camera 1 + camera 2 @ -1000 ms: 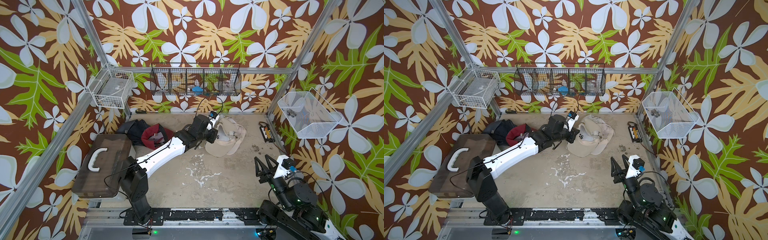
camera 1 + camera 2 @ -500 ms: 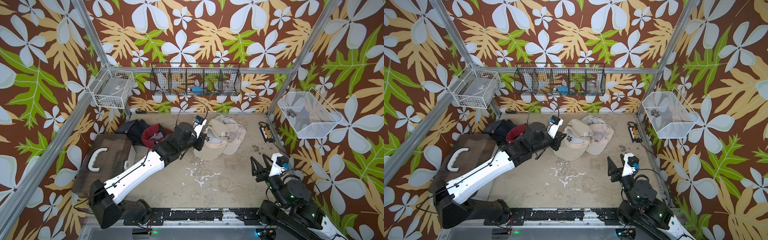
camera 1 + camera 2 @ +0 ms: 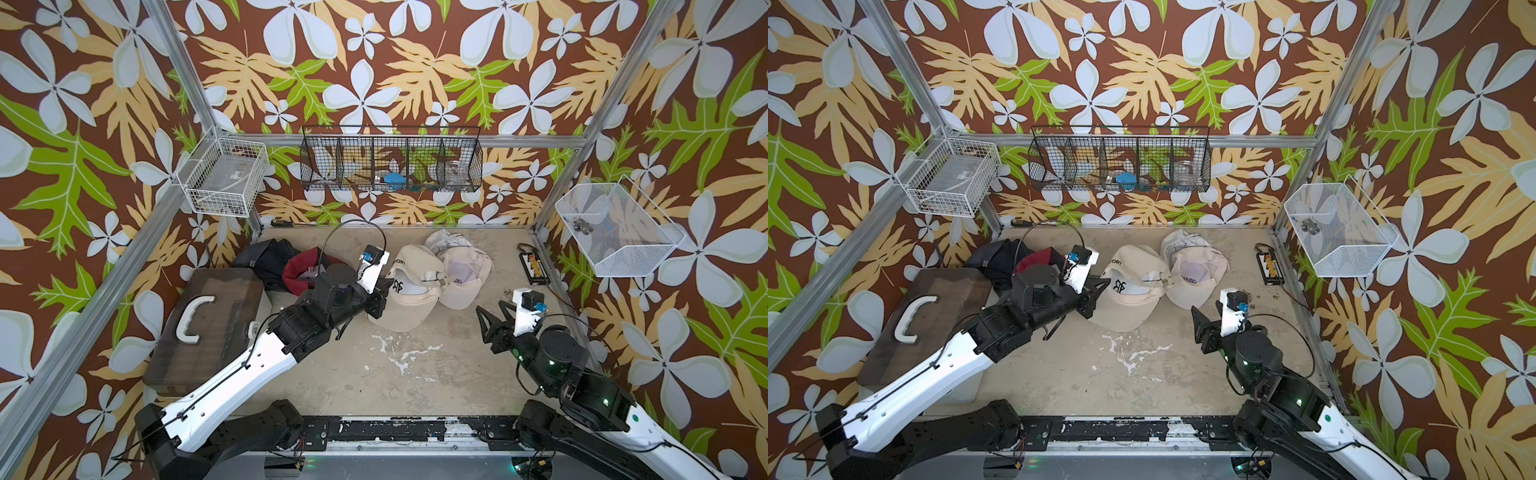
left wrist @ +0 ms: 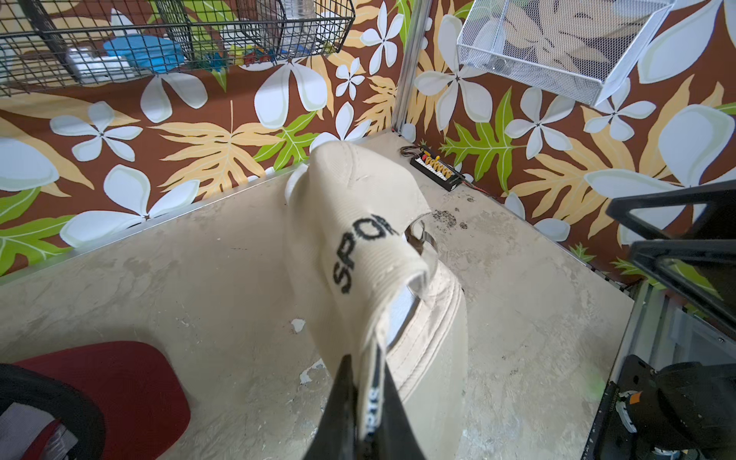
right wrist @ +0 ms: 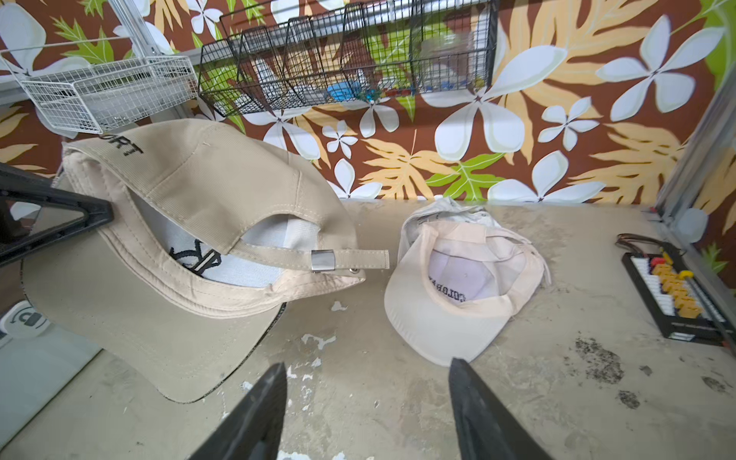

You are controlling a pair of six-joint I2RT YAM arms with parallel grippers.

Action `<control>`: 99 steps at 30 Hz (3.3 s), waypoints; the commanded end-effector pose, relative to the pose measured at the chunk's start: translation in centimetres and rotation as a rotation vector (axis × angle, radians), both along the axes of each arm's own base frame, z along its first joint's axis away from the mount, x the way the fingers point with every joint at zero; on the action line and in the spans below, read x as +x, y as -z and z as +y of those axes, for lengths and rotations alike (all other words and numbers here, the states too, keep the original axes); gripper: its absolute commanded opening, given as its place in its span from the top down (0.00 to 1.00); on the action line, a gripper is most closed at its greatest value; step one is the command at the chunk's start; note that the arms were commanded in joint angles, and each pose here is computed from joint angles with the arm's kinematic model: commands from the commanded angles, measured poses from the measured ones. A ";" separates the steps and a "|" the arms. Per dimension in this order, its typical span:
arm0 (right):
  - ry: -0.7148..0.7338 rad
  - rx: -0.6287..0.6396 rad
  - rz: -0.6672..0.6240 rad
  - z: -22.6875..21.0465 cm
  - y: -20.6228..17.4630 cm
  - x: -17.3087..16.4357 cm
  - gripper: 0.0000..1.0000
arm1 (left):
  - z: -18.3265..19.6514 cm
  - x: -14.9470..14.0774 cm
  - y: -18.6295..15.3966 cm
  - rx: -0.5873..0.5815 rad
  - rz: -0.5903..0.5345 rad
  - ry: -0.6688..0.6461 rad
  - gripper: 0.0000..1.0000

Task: Open the adjustable buckle of the baseball cap
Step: Pick up the baseball cap, then open the adjustable buckle on the baseball cap.

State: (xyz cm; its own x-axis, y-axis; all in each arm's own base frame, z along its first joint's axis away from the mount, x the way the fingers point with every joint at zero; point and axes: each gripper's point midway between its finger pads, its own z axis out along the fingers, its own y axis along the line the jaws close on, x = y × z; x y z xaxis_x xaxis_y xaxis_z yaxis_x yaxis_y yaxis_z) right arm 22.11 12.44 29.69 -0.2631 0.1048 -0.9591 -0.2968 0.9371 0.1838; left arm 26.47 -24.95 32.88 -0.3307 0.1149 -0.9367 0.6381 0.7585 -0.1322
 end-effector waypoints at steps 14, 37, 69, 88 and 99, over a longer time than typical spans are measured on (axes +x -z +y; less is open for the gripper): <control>-0.325 0.505 0.250 0.4 3.9 5.7 0.32 | 1.5 -2.1 -0.9 -0.069 -0.005 0.010 1.00; -0.452 0.666 0.266 2.0 3.7 6.0 0.33 | 1.2 -4.1 -0.8 -0.146 0.047 0.078 1.00; -0.480 0.613 0.301 3.9 4.6 5.8 0.49 | 0.8 -4.1 -0.4 -0.142 0.057 0.090 1.00; -0.488 0.623 0.316 4.0 5.4 5.6 0.60 | 0.4 -3.9 0.0 -0.125 0.063 0.096 1.00; -0.519 0.622 0.302 4.2 4.5 5.1 0.97 | 0.6 -3.6 1.5 -0.095 0.078 0.079 1.00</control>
State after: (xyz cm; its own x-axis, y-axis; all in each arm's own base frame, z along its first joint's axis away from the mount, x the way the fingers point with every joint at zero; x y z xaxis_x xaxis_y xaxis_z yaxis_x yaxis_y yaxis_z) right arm 27.45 16.44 24.12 -0.6740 0.3943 -0.6247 -0.4760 0.4149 0.7754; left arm 22.63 -24.25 30.93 -0.4177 0.0668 -0.9061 0.6758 0.6895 -0.2607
